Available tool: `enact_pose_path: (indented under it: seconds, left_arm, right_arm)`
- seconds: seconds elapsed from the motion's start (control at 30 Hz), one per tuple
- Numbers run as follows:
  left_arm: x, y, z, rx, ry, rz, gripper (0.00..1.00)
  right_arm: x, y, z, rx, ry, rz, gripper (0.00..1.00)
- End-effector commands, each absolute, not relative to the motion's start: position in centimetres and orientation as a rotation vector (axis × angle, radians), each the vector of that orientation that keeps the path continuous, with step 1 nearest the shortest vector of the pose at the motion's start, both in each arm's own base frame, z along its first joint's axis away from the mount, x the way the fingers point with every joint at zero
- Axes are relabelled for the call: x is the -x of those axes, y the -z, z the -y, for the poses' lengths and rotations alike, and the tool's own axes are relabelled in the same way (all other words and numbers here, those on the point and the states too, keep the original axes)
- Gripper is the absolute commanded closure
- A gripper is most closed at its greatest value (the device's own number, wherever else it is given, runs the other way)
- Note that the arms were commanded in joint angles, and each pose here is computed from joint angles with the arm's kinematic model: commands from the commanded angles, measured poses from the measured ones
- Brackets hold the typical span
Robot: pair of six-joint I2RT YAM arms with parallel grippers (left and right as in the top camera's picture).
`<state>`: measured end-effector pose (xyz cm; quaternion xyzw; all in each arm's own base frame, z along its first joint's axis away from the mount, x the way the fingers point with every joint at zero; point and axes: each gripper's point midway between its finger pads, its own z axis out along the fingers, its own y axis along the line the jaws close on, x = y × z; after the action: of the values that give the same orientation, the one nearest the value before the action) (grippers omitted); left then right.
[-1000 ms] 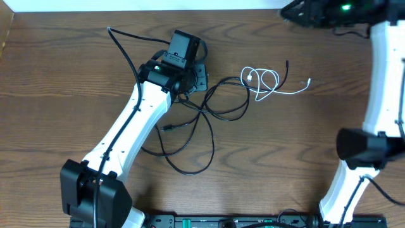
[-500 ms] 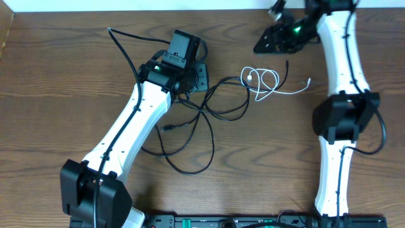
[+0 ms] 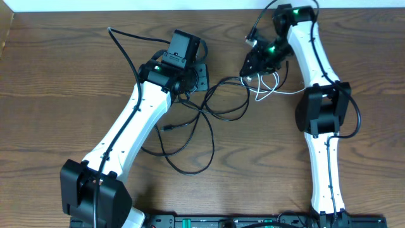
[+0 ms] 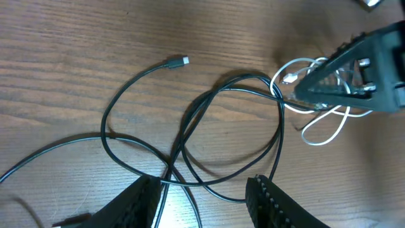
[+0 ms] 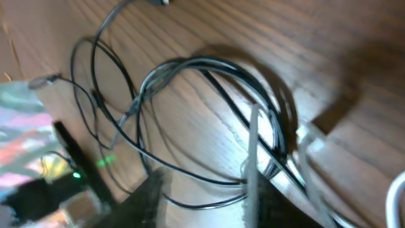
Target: Untangle cables
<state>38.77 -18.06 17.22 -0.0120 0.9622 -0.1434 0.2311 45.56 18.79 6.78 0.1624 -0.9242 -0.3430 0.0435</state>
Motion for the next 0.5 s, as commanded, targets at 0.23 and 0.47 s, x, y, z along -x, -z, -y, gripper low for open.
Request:
enact_pose_path:
  seconds: [0.23, 0.47]
  left_arm:
    - [-38.9, -16.4, 18.1, 0.029, 0.386, -2.662, 0.51]
    - [-39.3, -17.0, 19.3, 0.005, 0.471, -2.633, 0.47]
  right_arm:
    - [-46.8, -15.6, -21.0, -0.571, 1.572, 2.757, 0.99]
    - [-46.5, -29.7, -18.6, -0.723, 1.931, 2.839, 0.99]
